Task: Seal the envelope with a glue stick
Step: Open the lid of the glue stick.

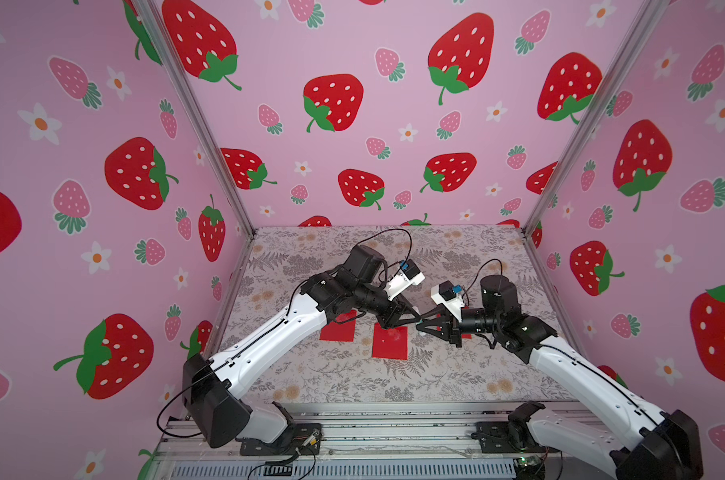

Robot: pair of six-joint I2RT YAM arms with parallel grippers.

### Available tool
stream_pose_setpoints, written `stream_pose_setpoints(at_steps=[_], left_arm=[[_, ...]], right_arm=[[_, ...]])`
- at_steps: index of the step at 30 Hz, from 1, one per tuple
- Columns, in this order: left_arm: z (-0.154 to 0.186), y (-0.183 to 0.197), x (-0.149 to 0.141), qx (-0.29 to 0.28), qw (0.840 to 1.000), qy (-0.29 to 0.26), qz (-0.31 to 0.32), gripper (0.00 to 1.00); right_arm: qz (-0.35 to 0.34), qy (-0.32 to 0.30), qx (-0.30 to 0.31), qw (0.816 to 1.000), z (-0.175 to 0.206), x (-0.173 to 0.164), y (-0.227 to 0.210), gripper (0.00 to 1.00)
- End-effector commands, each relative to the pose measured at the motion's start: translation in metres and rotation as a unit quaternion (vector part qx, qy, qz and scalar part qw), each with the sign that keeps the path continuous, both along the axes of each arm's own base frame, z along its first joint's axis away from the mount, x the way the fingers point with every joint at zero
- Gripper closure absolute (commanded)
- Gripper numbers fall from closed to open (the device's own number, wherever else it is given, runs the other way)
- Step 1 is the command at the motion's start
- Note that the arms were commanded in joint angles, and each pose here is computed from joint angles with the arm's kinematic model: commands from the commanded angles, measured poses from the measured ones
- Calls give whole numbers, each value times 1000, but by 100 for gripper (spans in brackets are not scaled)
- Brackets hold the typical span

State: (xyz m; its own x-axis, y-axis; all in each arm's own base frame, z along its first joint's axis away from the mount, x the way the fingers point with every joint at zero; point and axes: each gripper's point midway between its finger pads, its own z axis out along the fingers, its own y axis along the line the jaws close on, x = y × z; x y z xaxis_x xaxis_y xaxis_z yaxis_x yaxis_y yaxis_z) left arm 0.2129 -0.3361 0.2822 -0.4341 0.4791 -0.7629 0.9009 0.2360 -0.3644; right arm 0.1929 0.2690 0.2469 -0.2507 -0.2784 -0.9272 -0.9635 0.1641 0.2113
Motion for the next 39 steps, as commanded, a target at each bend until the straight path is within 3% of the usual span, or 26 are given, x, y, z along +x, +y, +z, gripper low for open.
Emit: stream_pose_setpoints(at_steps=[1,11,15,18,25,33,39], left_arm=[[20,-2,-6,-20,1000,-13,-19,66],[26,-2,-7,-29,999,-14,-22,90],[32,-1,-11,-37,999,-18,-26,91],[36,1,-11,-40,999,-23,-24,92],[42,1,-13,-52,998,-26,-24,92],[39,2,-6,-43,999,-29,-5,93],[49,7,3,-49,998,-35,18,93]], right_arm=[[12,-9,3,1000,1,-5,1,100],[1,-18,-3,1000,1,-2,-1,100],[-6,-13,-6,1000,-2,-1,-2,55],[-14,-14,-8,1000,-5,1,-2,51],[-17,-11,-9,1000,-6,4,-1,61],[-20,-13,-12,1000,-6,4,-2,98],[-29,-11,-22,999,-13,7,-3,100]])
